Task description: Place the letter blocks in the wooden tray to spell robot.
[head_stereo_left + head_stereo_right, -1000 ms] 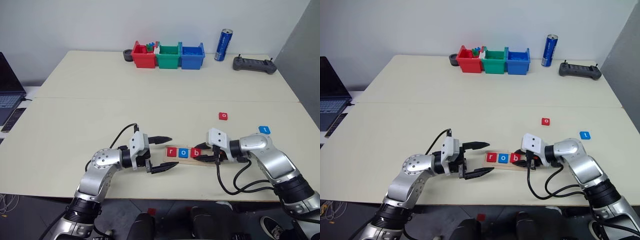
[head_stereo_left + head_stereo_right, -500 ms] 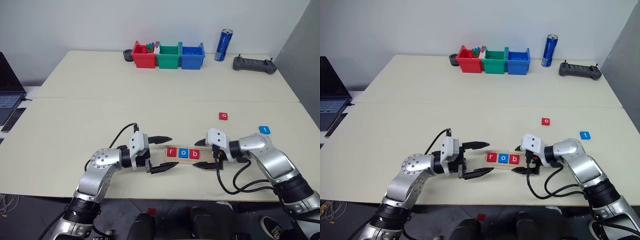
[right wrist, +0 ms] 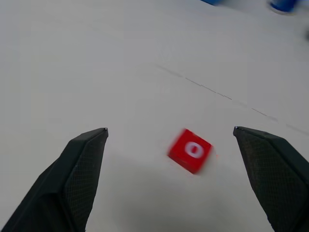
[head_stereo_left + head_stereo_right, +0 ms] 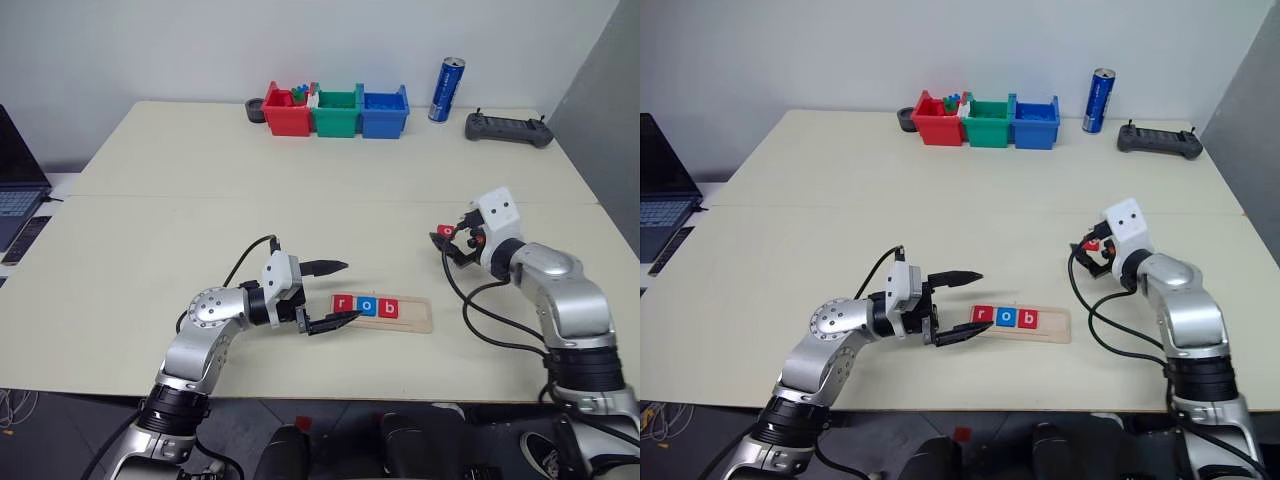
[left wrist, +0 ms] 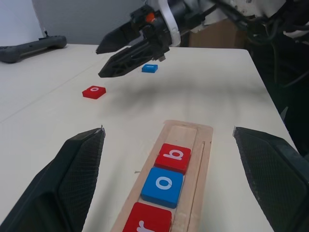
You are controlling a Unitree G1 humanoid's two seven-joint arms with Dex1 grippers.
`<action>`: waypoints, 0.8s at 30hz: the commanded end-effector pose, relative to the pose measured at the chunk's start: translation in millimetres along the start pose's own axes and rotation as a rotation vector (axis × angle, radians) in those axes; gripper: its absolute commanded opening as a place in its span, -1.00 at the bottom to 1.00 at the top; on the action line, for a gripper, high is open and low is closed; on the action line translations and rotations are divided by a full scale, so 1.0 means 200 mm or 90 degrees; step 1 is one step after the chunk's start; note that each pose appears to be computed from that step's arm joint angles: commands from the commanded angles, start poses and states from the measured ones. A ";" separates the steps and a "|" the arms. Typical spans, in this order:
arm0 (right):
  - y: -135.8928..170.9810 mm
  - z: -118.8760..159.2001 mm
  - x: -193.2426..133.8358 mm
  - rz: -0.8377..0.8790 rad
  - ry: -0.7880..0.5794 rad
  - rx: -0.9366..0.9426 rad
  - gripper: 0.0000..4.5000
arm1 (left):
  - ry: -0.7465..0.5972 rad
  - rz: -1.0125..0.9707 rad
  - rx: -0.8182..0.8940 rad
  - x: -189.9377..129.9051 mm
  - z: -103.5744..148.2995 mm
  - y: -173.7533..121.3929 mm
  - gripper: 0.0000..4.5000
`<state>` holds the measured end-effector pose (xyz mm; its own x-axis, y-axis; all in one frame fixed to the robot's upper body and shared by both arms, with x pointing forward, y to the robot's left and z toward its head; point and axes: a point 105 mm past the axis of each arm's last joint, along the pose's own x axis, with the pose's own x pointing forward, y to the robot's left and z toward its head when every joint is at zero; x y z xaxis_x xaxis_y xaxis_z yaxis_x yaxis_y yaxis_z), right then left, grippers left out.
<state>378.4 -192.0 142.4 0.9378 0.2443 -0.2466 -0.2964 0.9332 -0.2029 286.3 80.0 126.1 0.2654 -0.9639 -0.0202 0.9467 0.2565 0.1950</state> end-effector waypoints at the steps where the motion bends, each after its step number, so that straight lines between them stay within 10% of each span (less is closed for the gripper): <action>1: -0.02 0.01 0.06 -0.067 0.000 0.053 0.97 | -0.027 -0.005 0.025 0.02 0.06 0.02 1.00; 18: 0.02 -0.09 0.26 -0.118 0.076 0.121 0.97 | -0.024 0.013 0.028 -0.01 0.07 0.01 1.00; 24: 0.00 -0.11 0.28 -0.135 0.077 0.126 0.24 | -0.021 0.018 0.028 -0.02 0.07 0.01 1.00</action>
<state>425.8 -174.0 105.4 0.9376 0.0652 -0.3416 -0.0907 0.9941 -0.0592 288.6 83.5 127.1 0.2949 -0.9554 -0.0151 0.9376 0.2862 0.1976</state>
